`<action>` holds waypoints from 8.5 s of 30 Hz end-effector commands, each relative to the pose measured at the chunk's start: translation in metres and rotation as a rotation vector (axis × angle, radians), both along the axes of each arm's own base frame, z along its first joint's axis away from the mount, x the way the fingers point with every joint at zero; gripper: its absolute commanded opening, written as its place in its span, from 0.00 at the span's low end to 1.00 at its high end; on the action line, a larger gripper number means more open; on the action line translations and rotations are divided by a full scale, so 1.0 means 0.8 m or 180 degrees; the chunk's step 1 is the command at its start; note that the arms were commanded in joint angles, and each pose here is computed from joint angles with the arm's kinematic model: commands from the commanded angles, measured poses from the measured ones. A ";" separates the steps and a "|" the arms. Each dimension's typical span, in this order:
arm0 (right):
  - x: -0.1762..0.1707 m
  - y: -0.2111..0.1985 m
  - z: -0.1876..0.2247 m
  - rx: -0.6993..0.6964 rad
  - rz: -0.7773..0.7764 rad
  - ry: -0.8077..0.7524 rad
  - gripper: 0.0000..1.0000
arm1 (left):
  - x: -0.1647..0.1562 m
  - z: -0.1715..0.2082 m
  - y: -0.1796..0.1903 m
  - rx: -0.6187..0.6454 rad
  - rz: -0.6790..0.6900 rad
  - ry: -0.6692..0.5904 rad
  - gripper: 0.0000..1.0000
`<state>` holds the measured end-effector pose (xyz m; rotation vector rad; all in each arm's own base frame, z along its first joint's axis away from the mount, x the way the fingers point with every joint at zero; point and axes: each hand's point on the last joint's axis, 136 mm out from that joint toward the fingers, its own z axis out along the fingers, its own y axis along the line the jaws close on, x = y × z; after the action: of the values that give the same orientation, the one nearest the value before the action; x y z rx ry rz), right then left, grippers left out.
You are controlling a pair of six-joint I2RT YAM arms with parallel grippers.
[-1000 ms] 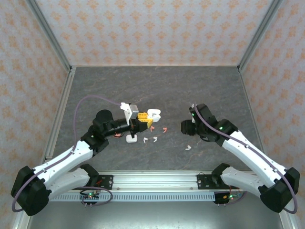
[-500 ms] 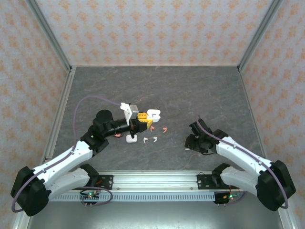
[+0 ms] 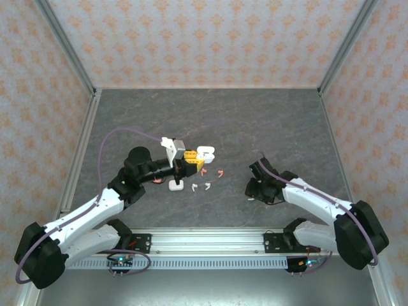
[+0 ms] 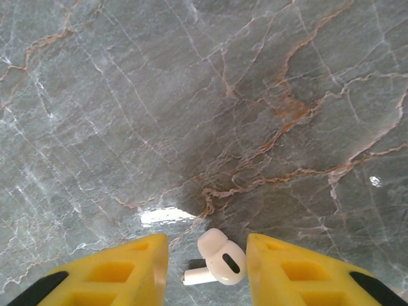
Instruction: Insert the wireless bluetooth earbuds into the charging case
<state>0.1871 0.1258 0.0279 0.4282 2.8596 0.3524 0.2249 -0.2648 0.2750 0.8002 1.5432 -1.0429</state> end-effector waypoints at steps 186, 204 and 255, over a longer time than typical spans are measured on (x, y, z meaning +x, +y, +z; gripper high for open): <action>0.026 0.163 0.415 0.1503 0.2447 -0.2879 0.99 | 0.011 0.061 -0.026 -0.0493 -0.0087 0.0037 0.00; 0.094 0.030 0.312 0.0106 0.0399 -0.2580 0.99 | 0.170 -0.048 -0.070 -0.0102 0.0764 0.1189 0.00; 0.078 -0.013 0.263 -0.0351 0.0245 -0.2428 0.99 | 0.371 -0.259 -0.082 0.0568 0.1616 0.2685 0.61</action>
<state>0.2484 0.1262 0.2256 0.1141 2.1640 0.3531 0.5164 -0.3530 0.0488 0.0353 2.4242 -1.0057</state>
